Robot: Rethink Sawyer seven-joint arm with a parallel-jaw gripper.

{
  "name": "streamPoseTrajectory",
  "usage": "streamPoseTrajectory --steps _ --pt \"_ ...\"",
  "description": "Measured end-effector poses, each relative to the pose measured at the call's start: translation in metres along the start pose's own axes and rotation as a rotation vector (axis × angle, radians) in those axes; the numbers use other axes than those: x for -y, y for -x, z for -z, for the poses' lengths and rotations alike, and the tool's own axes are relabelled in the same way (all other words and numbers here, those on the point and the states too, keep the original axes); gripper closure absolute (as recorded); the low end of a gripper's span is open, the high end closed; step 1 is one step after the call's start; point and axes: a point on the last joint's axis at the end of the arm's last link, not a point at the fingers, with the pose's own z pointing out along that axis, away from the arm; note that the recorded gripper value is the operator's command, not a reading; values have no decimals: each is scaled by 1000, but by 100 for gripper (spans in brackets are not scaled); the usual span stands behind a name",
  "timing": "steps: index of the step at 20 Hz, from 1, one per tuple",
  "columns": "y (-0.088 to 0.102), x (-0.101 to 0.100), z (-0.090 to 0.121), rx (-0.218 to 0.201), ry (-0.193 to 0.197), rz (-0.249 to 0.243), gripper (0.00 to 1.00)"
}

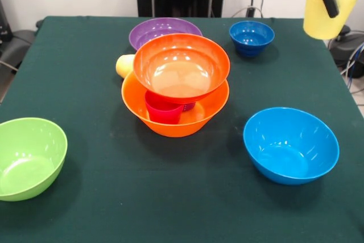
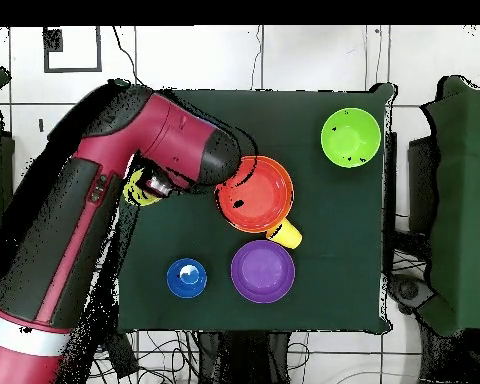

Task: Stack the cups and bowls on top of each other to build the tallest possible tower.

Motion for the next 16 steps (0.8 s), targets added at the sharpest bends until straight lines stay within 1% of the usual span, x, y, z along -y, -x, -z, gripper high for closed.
streamPoseTrajectory --steps 1,3,6,16 --pt "1 4 6 -1 4 7 100" --pt "2 8 9 0 9 11 100" --pt "2 15 19 2 25 18 100" --pt "-8 44 51 11 85 4 100"
